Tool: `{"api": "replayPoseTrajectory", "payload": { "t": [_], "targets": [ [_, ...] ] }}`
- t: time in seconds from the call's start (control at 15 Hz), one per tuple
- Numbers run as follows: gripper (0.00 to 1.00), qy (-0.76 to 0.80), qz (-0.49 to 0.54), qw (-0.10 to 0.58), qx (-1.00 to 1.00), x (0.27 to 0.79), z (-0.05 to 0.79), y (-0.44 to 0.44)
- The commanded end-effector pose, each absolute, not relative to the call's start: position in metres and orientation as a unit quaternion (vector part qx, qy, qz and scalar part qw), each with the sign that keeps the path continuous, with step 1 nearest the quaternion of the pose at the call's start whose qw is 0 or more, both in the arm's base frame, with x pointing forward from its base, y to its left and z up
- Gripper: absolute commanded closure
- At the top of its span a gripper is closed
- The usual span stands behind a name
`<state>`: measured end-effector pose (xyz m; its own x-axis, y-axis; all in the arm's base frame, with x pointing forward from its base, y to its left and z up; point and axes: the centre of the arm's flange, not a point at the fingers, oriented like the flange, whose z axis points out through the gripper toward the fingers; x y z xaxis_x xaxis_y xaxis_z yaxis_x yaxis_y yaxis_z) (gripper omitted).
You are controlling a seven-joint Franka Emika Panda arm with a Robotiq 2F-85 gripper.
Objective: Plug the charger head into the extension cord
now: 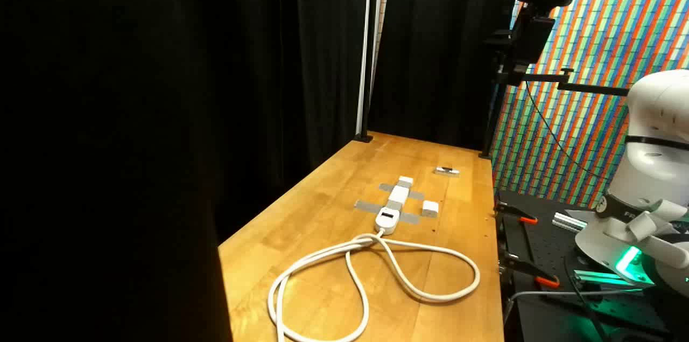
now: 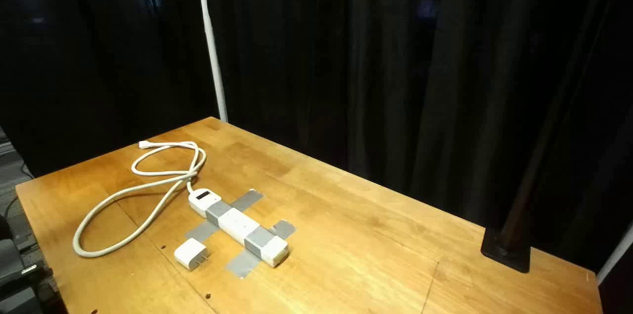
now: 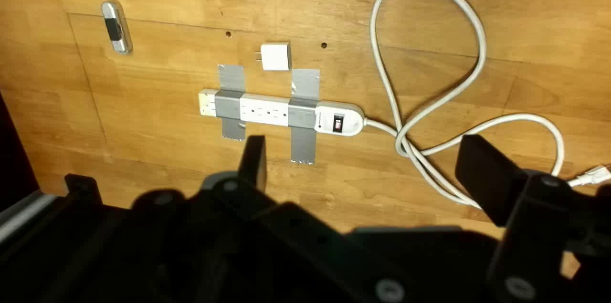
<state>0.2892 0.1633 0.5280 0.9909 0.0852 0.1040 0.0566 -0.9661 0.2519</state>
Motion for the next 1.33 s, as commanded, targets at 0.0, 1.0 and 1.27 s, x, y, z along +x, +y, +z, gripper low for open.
{"api": "replayPoseTrajectory", "payload": {
  "t": [0.0,1.0,1.27],
  "targets": [
    [0.00,0.036,0.059,0.124,0.990,0.289,0.530,0.164],
    [0.00,-0.190,-0.076,0.040,0.978,0.345,0.298,0.079],
    [0.00,-0.252,-0.054,-0.048,0.965,0.373,0.238,0.064]
  ]
}}
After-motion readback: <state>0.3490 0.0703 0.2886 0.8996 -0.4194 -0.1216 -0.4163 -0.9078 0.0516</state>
